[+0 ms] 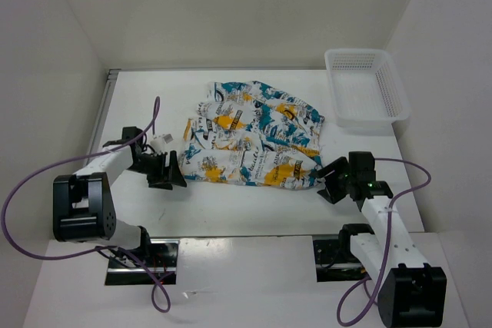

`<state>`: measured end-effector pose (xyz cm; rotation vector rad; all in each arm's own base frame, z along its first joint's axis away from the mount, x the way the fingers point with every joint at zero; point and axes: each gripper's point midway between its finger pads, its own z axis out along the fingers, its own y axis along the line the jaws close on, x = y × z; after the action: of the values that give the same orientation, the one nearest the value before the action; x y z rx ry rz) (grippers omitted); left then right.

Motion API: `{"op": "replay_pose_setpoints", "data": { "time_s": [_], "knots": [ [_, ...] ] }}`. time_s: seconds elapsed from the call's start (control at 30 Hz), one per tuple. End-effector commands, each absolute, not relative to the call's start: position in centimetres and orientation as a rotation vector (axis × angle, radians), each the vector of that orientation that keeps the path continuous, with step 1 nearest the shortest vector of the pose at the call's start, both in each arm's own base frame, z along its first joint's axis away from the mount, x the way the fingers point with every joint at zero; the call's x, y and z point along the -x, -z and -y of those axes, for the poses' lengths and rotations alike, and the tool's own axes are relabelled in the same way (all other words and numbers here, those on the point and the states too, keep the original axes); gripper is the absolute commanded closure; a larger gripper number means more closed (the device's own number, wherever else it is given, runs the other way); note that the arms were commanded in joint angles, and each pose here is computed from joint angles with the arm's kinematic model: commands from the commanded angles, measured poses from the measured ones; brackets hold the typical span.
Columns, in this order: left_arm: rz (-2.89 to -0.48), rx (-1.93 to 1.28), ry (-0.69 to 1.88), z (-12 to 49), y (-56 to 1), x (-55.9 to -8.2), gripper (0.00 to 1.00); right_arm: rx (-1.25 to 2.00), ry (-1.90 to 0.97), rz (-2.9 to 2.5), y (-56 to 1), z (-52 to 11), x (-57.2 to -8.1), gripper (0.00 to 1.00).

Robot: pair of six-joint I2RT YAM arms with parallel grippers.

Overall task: Fold and stack the shorts
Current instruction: Fold the shorts

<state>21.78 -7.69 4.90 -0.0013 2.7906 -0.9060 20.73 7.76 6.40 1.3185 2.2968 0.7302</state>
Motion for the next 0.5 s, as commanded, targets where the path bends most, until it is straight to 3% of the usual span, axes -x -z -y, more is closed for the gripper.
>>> {"op": "replay_pose_setpoints", "data": {
  "time_s": [0.0,0.17,0.33,0.47],
  "knots": [
    [-2.638,-0.074,0.976,8.7,-6.2,-23.5,0.24,-1.324,-0.756,-2.28,-6.6,-7.9,-20.9,0.3],
    [-2.578,-0.11,0.878,7.8,-5.6,-26.2,0.14,-1.301,-0.758,-2.299,-6.2,-8.0,-21.3,0.3],
    [-2.55,-0.136,0.862,7.8,-4.9,-27.7,0.14,-1.298,-0.769,-2.302,-6.1,-8.1,-21.6,0.29],
    [-2.573,-0.152,0.856,8.1,-3.9,-27.8,0.23,-1.299,-0.768,-2.303,-6.0,-8.1,-21.7,0.29]
  ]
}}
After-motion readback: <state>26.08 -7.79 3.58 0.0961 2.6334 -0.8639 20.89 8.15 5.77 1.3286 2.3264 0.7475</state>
